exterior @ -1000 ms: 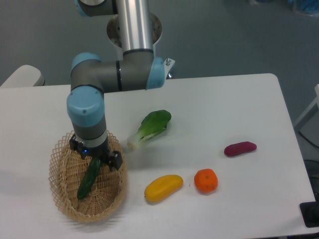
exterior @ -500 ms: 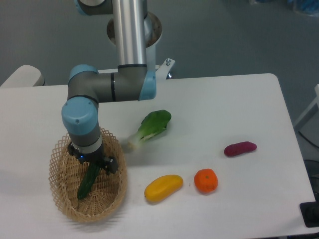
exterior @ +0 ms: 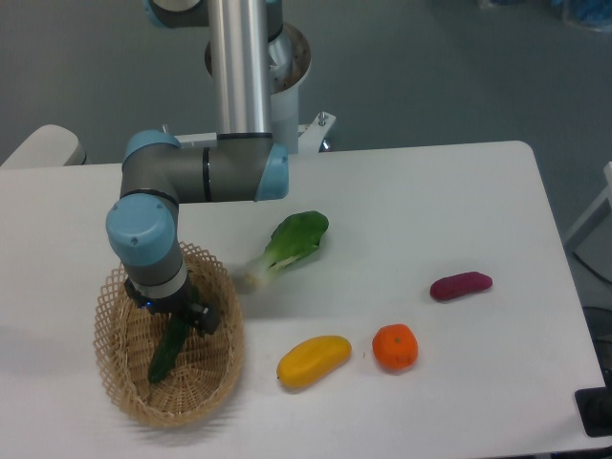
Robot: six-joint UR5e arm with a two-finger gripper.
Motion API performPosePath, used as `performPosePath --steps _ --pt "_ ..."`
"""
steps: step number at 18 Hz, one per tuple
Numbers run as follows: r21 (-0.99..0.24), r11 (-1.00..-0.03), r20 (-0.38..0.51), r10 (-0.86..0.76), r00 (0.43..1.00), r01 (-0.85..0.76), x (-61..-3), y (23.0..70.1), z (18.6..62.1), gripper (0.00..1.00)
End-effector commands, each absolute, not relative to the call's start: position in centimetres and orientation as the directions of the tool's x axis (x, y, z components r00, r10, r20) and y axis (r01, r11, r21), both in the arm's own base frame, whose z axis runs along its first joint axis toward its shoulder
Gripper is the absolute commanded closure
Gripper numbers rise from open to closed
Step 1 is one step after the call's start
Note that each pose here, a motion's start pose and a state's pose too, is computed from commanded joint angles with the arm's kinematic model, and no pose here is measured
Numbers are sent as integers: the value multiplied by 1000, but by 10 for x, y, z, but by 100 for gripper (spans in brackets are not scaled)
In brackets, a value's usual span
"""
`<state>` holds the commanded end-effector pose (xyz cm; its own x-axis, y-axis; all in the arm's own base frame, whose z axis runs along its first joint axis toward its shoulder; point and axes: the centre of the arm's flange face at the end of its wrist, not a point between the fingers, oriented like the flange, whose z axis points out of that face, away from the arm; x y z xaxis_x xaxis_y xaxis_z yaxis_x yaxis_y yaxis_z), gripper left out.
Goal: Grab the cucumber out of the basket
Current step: 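Lower the gripper into the basket and close it on the cucumber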
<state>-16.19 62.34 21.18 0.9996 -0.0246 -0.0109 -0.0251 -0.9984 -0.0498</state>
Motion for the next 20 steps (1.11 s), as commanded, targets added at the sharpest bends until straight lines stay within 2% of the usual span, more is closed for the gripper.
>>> performPosePath --steps 4,5,7,8,10,13,17,20 --pt "-40 -999 -11 -23 1000 -23 -163 625 205 2" --pt "-42 -999 -12 -26 1000 -26 -163 626 207 10" --pt "-49 -998 -12 -29 999 -30 -163 626 211 38" --pt "-49 -998 -13 -31 999 -31 -163 626 211 50" --pt "-52 -998 -14 -32 999 -33 -164 627 212 62" --pt "-58 -998 -18 -35 999 -36 -165 628 216 68" --pt "-65 -997 -22 -41 999 -42 -165 629 220 71" --pt "-95 -994 -43 -50 998 -54 -174 635 240 71"
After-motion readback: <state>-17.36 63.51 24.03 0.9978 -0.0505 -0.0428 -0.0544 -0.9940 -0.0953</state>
